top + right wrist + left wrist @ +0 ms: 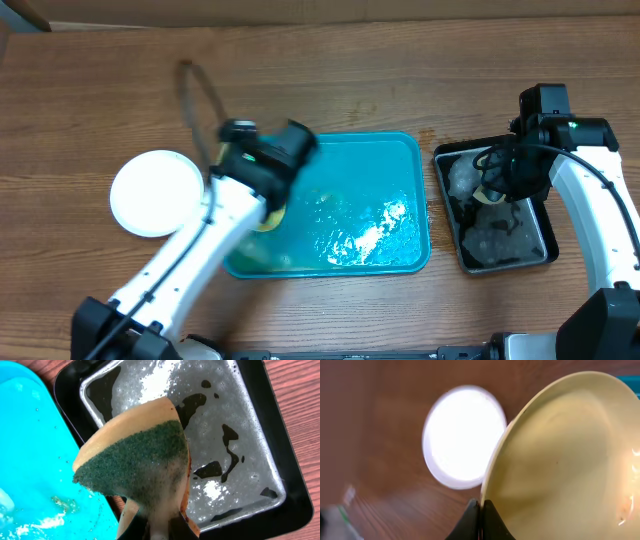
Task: Clean dirty plates on tray and stack at the side
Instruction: 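Lift the yellow plate with left gripper and carry it left, then lower the yellow plate onto the white plate stack and release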
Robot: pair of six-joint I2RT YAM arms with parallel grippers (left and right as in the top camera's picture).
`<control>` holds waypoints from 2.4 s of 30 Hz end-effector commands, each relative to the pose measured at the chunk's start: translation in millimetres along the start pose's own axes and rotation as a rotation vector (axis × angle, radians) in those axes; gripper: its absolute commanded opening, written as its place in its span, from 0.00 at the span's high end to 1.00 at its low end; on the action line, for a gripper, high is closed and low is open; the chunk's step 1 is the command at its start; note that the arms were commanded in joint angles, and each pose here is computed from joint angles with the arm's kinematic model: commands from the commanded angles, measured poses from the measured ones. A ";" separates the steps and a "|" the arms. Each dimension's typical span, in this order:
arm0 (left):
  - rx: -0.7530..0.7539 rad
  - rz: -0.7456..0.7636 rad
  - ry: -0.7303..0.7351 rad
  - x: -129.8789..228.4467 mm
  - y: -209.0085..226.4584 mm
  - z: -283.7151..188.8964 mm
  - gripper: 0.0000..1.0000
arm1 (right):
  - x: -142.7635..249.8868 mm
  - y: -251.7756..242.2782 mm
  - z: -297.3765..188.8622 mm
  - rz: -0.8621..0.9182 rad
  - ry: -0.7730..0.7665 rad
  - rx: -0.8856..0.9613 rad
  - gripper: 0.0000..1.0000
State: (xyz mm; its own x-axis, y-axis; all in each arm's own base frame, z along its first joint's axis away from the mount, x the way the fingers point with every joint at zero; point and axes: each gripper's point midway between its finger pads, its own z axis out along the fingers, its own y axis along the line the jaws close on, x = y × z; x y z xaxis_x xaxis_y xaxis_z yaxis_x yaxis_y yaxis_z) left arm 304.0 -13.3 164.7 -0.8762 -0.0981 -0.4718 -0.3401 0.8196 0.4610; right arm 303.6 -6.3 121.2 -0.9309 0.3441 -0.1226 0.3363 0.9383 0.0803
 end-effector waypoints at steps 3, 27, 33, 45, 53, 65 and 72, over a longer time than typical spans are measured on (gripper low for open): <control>0.234 -0.226 0.259 5.9 21.4 32.6 0.96 | 1.6 1.2 1.9 -0.007 0.007 -0.001 0.93; 0.236 -0.717 0.339 0.8 133.6 115.4 0.46 | 1.4 1.2 2.0 -0.007 0.007 -0.001 0.93; 0.320 -0.712 0.397 7.0 117.1 106.9 0.20 | -1.2 2.0 2.0 -0.009 -0.004 -0.005 0.92; 0.617 -0.418 0.539 28.2 43.5 53.8 0.18 | -24.8 9.8 13.4 -0.090 -0.067 -0.026 0.89; 0.647 -0.279 0.536 32.6 17.7 36.4 0.19 | -10.4 11.6 62.9 -0.086 0.110 -0.028 0.89; 0.655 -0.249 0.531 33.1 10.7 31.9 0.19 | 5.7 14.1 129.0 -0.035 0.299 -0.084 0.87; 0.657 -0.246 0.530 33.0 10.7 31.8 0.19 | 16.3 2.4 150.1 0.207 0.383 -0.030 0.90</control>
State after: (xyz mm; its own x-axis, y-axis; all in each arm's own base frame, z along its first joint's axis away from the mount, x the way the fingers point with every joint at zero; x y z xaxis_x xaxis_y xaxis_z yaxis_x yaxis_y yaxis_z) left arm 276.7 12.5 125.0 -0.8921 -0.4519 0.0026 -0.4436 0.8747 -0.1952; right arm 325.8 7.1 0.5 -0.9123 0.3692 0.1775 0.3967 0.9041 0.1588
